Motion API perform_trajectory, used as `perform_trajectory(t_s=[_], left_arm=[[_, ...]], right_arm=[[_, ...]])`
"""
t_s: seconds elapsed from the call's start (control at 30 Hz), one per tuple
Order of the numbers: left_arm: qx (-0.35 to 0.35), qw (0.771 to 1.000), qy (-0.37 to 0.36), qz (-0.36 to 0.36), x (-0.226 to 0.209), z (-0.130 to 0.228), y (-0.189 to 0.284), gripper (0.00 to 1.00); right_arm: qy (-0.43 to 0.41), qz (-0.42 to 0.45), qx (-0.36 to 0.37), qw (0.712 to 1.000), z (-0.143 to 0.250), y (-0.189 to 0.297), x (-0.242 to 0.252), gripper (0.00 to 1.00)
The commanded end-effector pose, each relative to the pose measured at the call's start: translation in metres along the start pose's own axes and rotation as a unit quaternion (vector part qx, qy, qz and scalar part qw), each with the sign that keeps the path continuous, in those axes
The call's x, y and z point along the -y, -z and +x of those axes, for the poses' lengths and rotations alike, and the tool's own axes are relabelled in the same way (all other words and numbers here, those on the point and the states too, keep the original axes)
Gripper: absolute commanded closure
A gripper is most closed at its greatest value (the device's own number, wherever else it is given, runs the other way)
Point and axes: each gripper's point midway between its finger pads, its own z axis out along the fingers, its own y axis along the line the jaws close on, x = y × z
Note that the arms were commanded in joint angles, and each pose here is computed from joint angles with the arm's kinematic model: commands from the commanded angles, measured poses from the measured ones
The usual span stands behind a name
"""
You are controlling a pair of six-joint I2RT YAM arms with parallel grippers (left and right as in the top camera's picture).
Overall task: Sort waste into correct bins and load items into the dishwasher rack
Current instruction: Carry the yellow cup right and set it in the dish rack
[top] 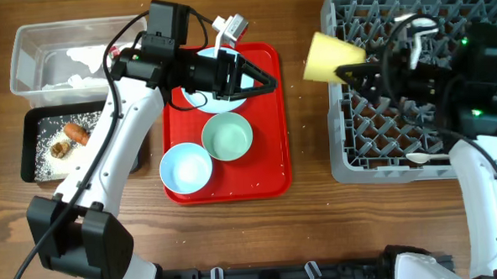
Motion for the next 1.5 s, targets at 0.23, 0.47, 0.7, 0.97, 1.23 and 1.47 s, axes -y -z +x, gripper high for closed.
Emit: perform_trajectory(t_s=[0.23,0.47,0.7,0.97,1.23,1.47], left_arm=[[0.092,0.951,0.02,-0.296,-0.091,-0.022,0.036,0.43],[0.114,0.864,0.062,-0.486,-0.142,-0.009,0.089,0.32],[0.118,0.85,0.063,-0.509,-0.147,-0.009,0.097,0.3],[0.117,0.85,0.064,-0.51,-0.147,-0.008,0.097,0.29],[0.117,0.85,0.065,-0.51,-0.147,-0.008,0.097,0.28],[0.117,0.85,0.065,-0.509,-0.147,-0.008,0.097,0.25]], right_arm=[[-0.11,0.362,-0.015,0.925,0.047,0.073,0.069,0.65],[-0.191,0.545,-0.093,0.812,0.105,0.138,0.077,0.65],[-0.235,0.566,-0.132,0.779,0.118,0.146,0.081,0.65],[-0.251,0.577,-0.25,0.736,0.151,0.107,0.105,0.6],[-0.263,0.576,-0.314,0.707,0.178,0.09,0.131,0.55],[-0.258,0.577,-0.308,0.711,0.173,0.089,0.131,0.21]])
